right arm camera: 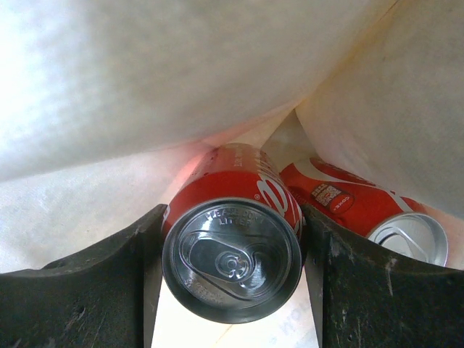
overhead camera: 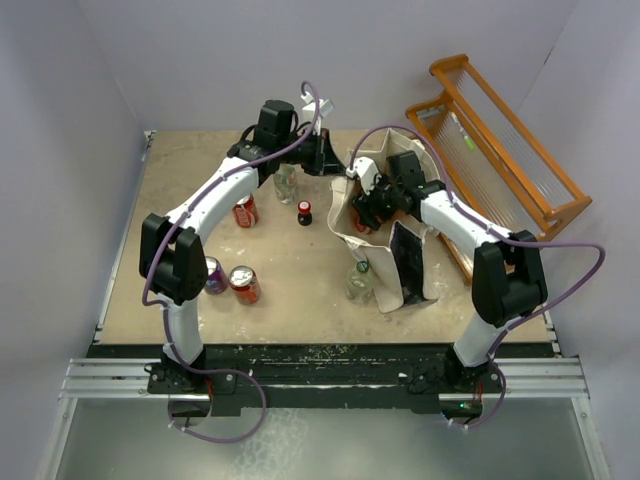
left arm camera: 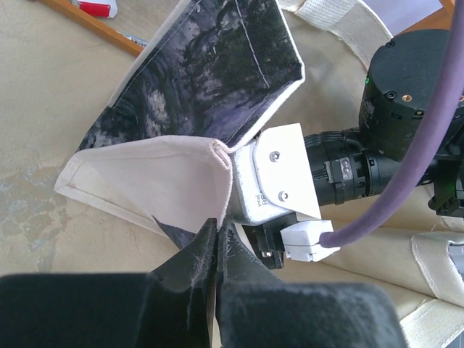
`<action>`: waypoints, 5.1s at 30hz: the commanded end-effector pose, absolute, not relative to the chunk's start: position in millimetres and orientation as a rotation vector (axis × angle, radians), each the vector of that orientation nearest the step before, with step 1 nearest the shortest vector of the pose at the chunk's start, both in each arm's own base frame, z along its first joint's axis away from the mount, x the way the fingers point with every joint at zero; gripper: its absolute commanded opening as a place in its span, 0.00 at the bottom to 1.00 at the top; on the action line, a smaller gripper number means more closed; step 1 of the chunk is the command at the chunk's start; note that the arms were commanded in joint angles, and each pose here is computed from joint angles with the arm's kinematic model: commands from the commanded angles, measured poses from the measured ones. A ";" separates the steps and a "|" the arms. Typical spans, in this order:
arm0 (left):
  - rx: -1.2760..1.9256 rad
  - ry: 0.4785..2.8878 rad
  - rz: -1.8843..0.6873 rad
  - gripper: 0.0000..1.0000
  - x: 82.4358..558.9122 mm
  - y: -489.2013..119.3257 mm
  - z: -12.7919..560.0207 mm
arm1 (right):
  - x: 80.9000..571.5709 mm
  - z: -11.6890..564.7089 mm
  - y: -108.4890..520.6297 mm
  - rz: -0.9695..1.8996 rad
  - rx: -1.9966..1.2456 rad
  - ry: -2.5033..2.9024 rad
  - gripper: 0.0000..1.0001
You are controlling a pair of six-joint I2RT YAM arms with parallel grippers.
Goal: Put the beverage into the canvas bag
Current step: Place the drink in the canvas bag, then pick up the drink from the center of the board.
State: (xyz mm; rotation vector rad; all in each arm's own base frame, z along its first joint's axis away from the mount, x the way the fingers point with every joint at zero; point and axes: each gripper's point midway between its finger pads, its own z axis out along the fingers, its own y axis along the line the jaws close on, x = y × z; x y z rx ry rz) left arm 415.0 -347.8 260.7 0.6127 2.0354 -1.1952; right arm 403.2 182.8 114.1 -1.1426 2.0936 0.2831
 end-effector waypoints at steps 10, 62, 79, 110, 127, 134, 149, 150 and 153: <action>0.660 1.991 -1.220 0.00 406.9 -353.4 267.2 | 431.5 120.7 179.8 0.181 -1.172 1.999 0.68; 0.563 2.005 -1.273 0.07 410.1 -358.0 276.6 | 417.3 195.4 185.0 0.215 -1.147 1.874 0.94; 0.603 1.975 -1.313 0.41 407.3 -361.9 291.8 | 392.5 254.9 186.3 0.271 -1.053 1.778 0.93; 0.725 1.736 -0.815 0.97 406.7 -221.5 370.1 | 252.9 324.5 257.1 0.519 -1.587 1.500 0.83; 0.592 1.850 -0.515 0.99 409.0 -143.0 326.5 | 191.6 200.9 293.2 0.472 -2.101 1.562 0.79; 0.600 1.848 -0.500 0.99 409.6 -141.6 321.2 | 200.2 187.4 261.2 0.405 -2.101 1.675 0.76; 0.595 1.862 -0.514 0.99 413.8 -143.4 313.5 | 205.5 170.0 213.0 0.306 -2.087 1.836 0.66; 0.593 1.862 -0.515 0.99 413.9 -143.4 313.7 | 204.4 168.8 212.5 0.310 -2.087 1.842 0.65; 0.591 1.859 -0.519 0.99 414.4 -144.0 314.4 | 201.3 163.7 212.4 0.327 -2.091 1.854 0.60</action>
